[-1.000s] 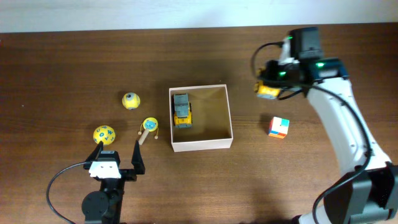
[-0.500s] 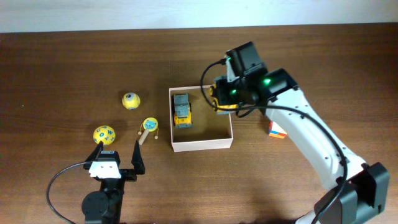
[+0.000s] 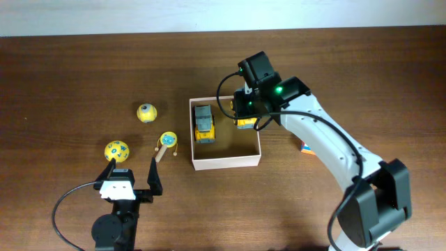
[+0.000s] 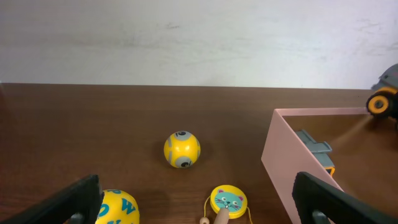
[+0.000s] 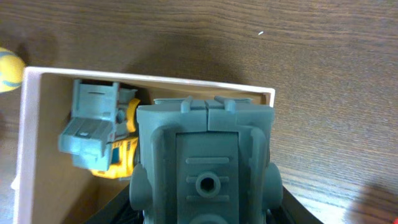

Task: Pack container
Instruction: 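Lift the truck with the right gripper and carry it over the box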

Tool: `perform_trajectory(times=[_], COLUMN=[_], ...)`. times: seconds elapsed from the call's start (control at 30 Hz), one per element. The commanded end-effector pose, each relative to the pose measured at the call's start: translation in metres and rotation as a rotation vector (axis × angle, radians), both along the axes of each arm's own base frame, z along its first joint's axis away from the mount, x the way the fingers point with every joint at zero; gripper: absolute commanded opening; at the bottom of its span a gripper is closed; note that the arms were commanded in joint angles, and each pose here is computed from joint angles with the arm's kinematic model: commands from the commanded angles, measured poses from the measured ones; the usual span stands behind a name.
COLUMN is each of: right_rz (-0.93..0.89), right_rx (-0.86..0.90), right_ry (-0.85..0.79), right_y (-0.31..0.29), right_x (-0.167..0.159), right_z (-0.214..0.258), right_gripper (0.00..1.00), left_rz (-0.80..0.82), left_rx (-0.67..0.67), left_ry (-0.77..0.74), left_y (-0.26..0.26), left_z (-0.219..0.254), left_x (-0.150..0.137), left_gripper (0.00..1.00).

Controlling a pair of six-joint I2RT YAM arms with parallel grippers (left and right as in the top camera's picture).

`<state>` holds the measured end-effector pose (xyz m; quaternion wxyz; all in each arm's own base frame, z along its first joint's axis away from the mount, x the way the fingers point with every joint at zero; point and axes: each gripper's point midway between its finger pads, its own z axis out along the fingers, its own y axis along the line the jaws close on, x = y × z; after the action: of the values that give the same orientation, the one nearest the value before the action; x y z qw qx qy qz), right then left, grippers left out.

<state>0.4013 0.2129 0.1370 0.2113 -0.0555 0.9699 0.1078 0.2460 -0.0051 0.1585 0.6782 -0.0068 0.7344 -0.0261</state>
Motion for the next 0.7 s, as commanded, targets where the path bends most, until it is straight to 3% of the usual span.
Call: perform_trajectory(times=[0.0, 0.4, 0.67], right_rz=[-0.014, -0.004, -0.01], right_rx=[-0.026, -0.055, -0.05], right_ry=[0.023, 0.087, 0.086], right_y=[0.0, 0.011, 0.014], right_x=[0.002, 0.005, 0.008], right_z=[-0.017, -0.062, -0.068], right_gripper=[0.45, 0.45, 0.45], left_rz=[-0.01, -0.01, -0.01], left_rx=[0.014, 0.014, 0.014], left_ry=[-0.002, -0.002, -0.002], left_y=[-0.001, -0.001, -0.001], left_z=[-0.002, -0.002, -0.002], left_x=[0.0, 0.0, 0.0], left_gripper=[0.99, 0.99, 0.99])
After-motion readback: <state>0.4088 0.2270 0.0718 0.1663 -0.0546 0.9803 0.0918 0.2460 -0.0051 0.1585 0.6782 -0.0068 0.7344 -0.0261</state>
